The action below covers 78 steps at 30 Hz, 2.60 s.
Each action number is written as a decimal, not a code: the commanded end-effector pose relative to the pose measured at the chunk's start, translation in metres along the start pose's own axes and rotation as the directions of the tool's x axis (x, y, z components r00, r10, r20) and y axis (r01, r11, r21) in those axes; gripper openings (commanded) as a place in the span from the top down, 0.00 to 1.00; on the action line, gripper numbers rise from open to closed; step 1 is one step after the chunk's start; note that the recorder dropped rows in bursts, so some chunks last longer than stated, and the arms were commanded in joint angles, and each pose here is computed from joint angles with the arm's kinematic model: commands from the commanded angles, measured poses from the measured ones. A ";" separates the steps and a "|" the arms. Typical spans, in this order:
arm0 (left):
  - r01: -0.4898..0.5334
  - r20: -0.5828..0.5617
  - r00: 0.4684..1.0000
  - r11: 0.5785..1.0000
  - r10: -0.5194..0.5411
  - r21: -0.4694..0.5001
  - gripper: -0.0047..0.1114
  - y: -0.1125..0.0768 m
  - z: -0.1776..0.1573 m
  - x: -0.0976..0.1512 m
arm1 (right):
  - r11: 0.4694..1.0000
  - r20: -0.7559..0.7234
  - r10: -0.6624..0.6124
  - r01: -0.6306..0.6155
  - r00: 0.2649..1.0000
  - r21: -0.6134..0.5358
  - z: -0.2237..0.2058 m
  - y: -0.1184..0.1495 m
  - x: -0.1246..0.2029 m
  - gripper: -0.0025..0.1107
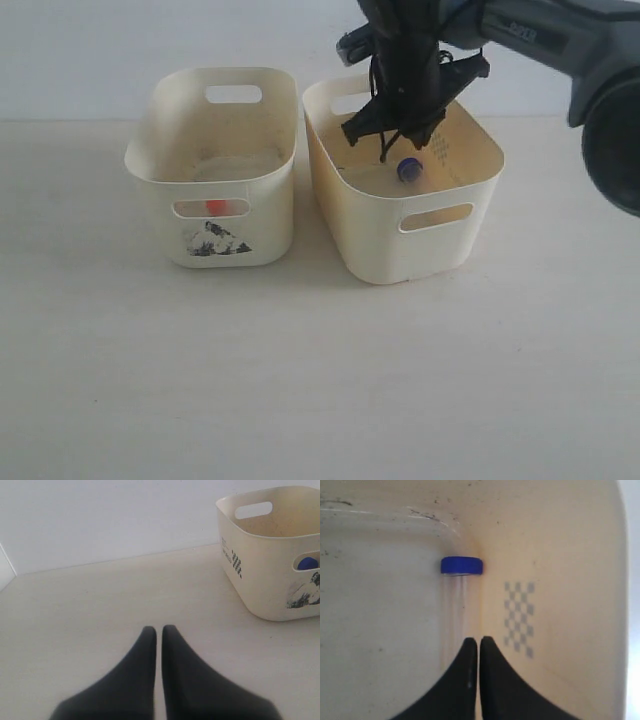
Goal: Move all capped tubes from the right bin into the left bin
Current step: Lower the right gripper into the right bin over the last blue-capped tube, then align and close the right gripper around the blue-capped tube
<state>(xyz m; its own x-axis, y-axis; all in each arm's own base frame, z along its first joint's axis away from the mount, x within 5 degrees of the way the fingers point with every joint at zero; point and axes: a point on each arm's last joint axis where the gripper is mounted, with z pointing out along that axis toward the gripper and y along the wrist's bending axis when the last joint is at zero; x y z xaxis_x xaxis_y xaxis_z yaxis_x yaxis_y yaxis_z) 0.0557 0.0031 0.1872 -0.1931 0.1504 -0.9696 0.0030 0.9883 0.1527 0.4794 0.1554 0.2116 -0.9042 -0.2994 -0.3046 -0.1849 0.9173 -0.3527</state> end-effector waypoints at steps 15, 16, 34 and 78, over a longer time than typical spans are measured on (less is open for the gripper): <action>0.013 0.015 1.000 1.000 -0.013 -0.001 0.92 0.000 -0.001 -0.002 | 0.986 -0.032 -0.102 0.105 0.994 0.130 0.032 0.031 0.005 0.97; 0.013 0.015 1.000 1.000 -0.013 -0.001 0.92 0.000 -0.001 -0.002 | 0.986 -0.032 -0.103 0.106 0.994 0.132 0.032 0.031 0.005 0.97; 0.013 0.015 1.000 1.000 -0.013 -0.001 0.92 0.000 -0.001 -0.002 | 0.989 -0.030 -0.071 0.074 0.997 0.128 0.033 0.031 0.005 0.42; 0.013 0.015 1.000 1.000 -0.013 -0.001 0.92 0.000 -0.001 -0.002 | 0.998 -0.212 0.067 -0.069 0.975 0.000 0.100 0.049 0.029 0.30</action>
<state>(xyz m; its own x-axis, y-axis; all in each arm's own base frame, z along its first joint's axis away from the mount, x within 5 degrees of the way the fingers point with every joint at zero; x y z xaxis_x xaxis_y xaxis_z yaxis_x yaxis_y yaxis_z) 0.0557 0.0031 0.1872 -0.1931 0.1504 -0.9696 0.0030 0.9883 0.1527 0.4870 0.1640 0.1240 -0.9586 -0.2019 -0.2006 -0.1129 0.9167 -0.3832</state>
